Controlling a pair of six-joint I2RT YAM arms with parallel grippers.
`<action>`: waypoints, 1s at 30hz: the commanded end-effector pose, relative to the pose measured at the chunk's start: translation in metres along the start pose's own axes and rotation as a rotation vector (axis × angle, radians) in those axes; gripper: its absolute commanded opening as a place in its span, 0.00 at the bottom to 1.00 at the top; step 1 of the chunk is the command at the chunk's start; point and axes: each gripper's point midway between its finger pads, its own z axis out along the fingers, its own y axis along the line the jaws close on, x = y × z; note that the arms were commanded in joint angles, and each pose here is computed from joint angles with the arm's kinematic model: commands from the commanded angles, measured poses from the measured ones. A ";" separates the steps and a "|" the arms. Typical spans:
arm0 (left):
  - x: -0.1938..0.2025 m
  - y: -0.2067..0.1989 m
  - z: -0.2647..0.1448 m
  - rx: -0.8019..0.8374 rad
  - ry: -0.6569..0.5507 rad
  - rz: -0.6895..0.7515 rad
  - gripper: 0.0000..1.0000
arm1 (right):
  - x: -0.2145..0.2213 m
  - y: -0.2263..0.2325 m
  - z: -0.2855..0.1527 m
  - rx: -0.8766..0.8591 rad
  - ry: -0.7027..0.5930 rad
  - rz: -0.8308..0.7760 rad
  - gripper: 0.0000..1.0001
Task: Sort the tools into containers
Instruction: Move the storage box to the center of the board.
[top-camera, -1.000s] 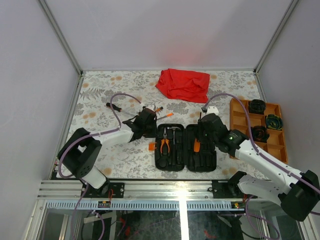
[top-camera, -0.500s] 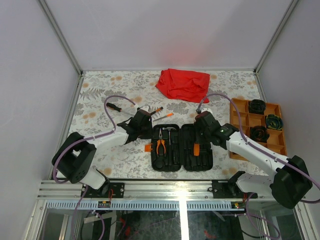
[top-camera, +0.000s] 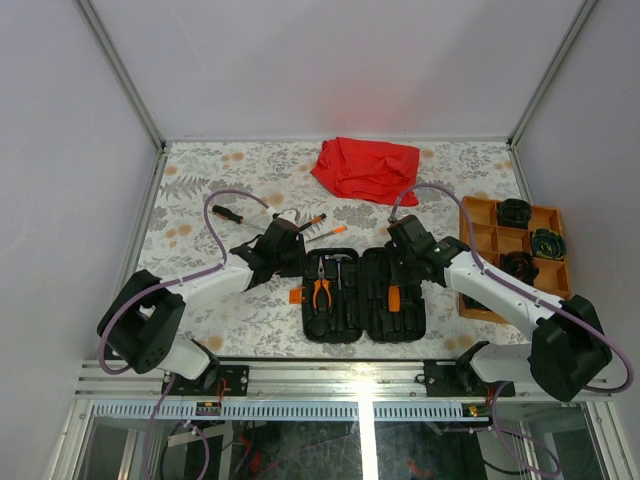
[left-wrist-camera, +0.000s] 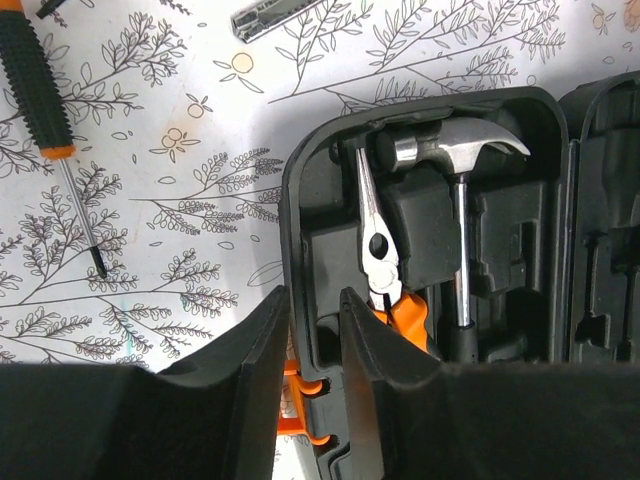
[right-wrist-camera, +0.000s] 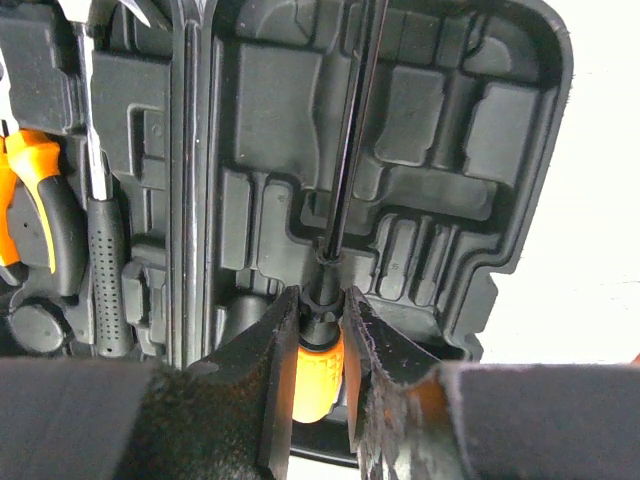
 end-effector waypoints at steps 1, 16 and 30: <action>0.004 0.001 0.004 0.017 0.007 0.002 0.25 | -0.005 0.016 -0.004 -0.079 0.032 -0.017 0.00; 0.006 0.000 0.007 0.019 0.015 -0.004 0.24 | -0.007 -0.027 -0.010 0.146 -0.005 -0.028 0.00; 0.005 -0.001 0.008 0.021 0.019 -0.001 0.24 | -0.015 -0.026 -0.015 0.124 -0.072 -0.011 0.00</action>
